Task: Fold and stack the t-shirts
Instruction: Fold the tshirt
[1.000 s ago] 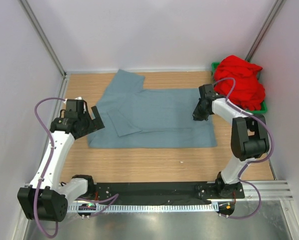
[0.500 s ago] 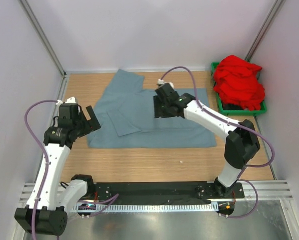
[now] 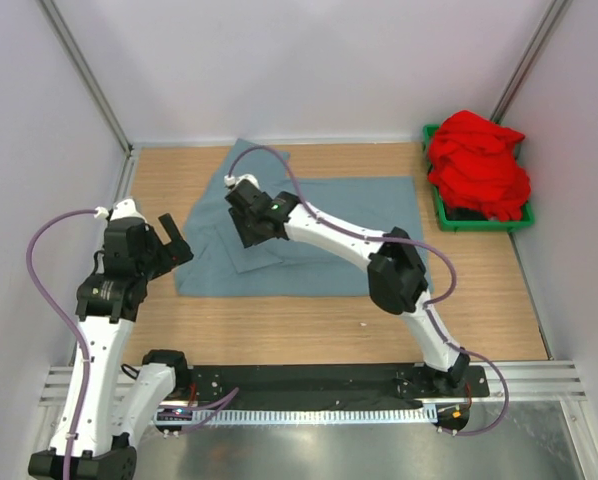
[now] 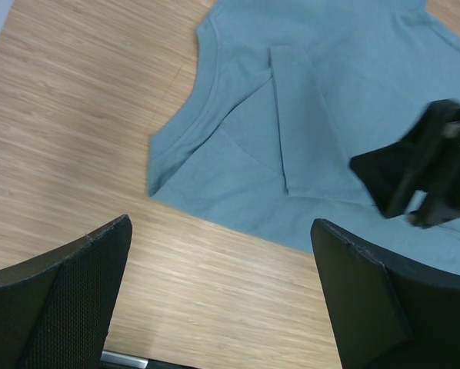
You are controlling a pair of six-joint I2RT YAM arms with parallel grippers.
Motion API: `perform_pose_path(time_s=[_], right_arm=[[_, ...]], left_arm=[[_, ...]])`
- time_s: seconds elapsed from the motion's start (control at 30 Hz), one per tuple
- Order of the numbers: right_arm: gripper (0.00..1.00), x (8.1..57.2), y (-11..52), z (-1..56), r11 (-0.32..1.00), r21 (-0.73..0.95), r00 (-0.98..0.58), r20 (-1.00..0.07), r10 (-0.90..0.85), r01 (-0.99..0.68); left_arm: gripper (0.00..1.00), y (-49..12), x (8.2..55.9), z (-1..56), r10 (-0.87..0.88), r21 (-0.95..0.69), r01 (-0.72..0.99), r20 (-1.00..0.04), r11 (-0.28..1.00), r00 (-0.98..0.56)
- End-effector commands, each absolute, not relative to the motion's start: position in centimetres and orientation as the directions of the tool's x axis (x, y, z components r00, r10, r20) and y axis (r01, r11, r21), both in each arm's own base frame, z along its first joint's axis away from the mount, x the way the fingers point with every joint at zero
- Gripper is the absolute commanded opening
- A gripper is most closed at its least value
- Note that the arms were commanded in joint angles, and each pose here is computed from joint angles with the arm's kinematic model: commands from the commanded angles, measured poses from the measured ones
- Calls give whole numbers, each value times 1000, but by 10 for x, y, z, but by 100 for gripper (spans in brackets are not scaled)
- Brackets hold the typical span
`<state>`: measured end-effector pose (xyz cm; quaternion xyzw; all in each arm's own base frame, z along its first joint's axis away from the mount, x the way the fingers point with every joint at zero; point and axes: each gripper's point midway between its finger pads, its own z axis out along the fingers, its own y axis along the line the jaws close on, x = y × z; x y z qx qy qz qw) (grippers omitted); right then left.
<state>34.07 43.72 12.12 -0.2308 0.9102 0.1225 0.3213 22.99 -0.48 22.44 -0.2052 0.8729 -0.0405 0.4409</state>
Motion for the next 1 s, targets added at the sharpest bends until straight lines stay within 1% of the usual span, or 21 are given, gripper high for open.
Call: perform_pose_path(time_s=[0.0,0.07,0.2,0.63,0.97], right_arm=[[48,329,459,127,833,44,-654,-642,-400,-551],[49,322,469,110,824,35,-658,-621,-426,-566],[49,311,484,99,808,35,-655,-606,-451,-588],[50,297,490,59,811,16,-684,-547,-482,-585],[49,300,492,51,816,8,-688,-543,-482,-578]], left_arm=[[100,-1,233,236,-404,-269,-330,-785,905,-470],[100,-1,232,237,-405,-271,-328,-787,905,-466],[100,-1,232,239,-406,-277,-325,-791,905,-458],[100,-1,231,241,-406,-283,-317,-795,905,-450],[100,-1,230,242,-407,-286,-316,-799,905,-443]])
